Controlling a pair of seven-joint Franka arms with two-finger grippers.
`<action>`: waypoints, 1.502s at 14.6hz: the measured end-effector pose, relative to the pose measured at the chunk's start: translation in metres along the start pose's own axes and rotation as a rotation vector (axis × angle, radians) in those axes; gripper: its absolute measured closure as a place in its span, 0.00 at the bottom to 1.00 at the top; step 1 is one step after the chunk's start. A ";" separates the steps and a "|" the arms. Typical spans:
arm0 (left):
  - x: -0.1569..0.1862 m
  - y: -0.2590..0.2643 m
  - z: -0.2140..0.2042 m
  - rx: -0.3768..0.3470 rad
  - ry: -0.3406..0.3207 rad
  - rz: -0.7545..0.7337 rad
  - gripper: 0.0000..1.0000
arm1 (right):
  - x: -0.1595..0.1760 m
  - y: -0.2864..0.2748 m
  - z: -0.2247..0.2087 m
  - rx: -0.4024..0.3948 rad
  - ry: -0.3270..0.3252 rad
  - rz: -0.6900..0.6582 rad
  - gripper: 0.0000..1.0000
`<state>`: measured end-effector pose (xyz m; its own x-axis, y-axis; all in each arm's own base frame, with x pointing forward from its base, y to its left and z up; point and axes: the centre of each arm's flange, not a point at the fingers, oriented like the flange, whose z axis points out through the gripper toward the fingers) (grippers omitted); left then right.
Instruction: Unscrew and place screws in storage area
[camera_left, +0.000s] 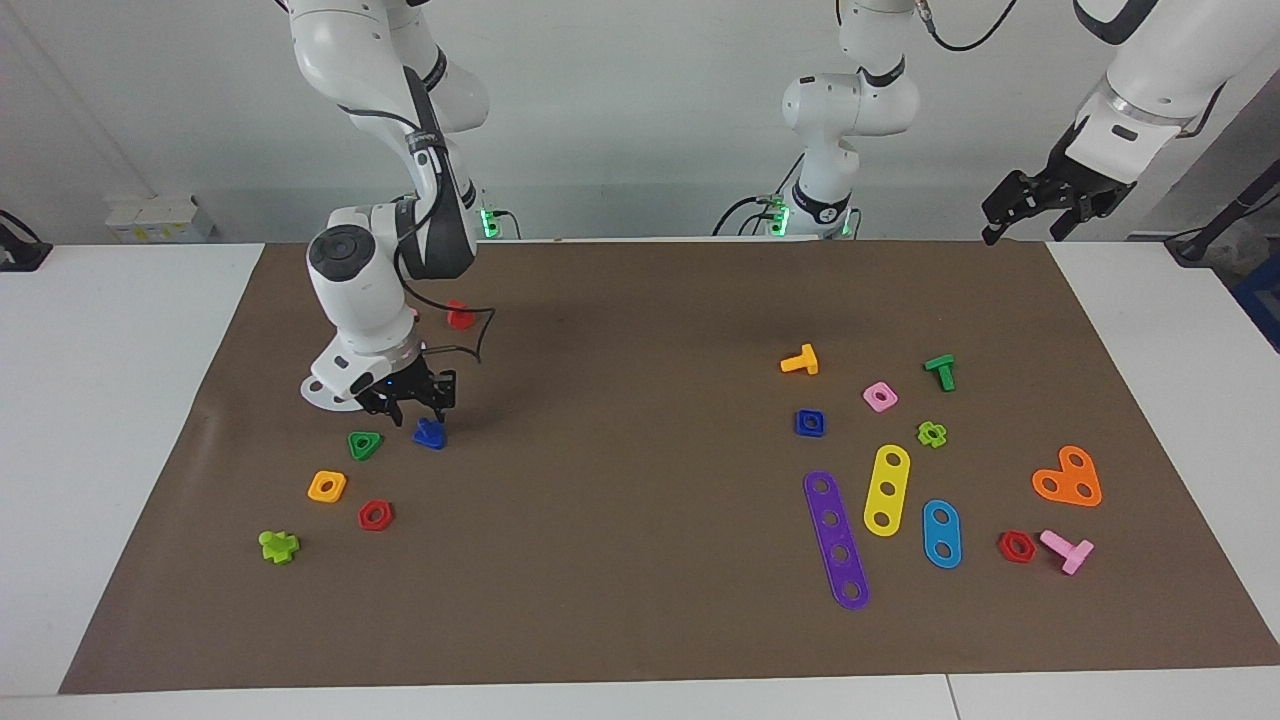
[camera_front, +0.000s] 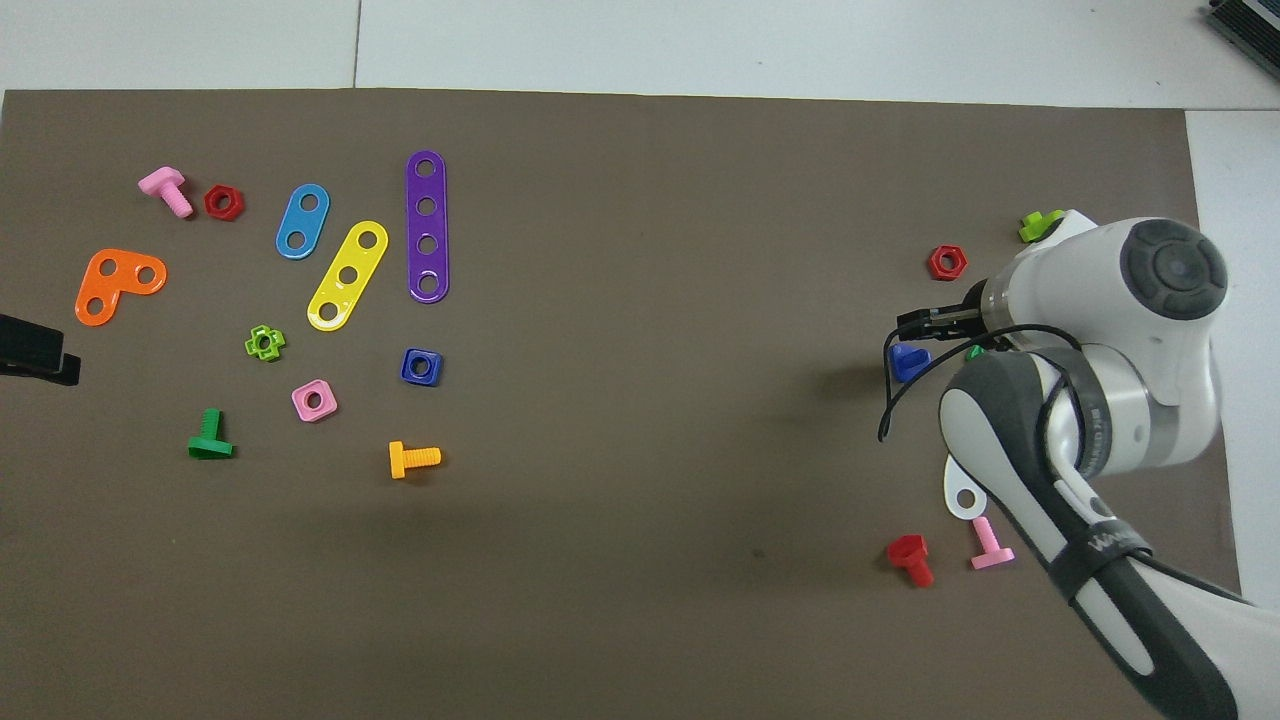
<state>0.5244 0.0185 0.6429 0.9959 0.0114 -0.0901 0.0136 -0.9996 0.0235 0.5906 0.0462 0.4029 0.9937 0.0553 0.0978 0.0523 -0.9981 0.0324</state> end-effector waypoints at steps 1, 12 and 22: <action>0.000 0.000 0.000 0.000 0.000 0.000 0.00 | 0.003 0.006 -0.023 -0.002 0.013 0.010 0.00; 0.000 0.000 0.000 0.000 0.000 0.000 0.00 | -0.004 0.030 -0.222 -0.013 -0.003 0.057 0.00; 0.000 0.000 0.000 0.000 0.000 0.000 0.00 | -0.016 0.033 -0.209 -0.017 -0.110 0.082 0.00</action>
<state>0.5244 0.0185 0.6429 0.9959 0.0114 -0.0901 0.0136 -0.9996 0.0235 0.5560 0.0183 0.6099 0.9995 -0.0312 -0.0090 -0.0308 -0.9985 0.0456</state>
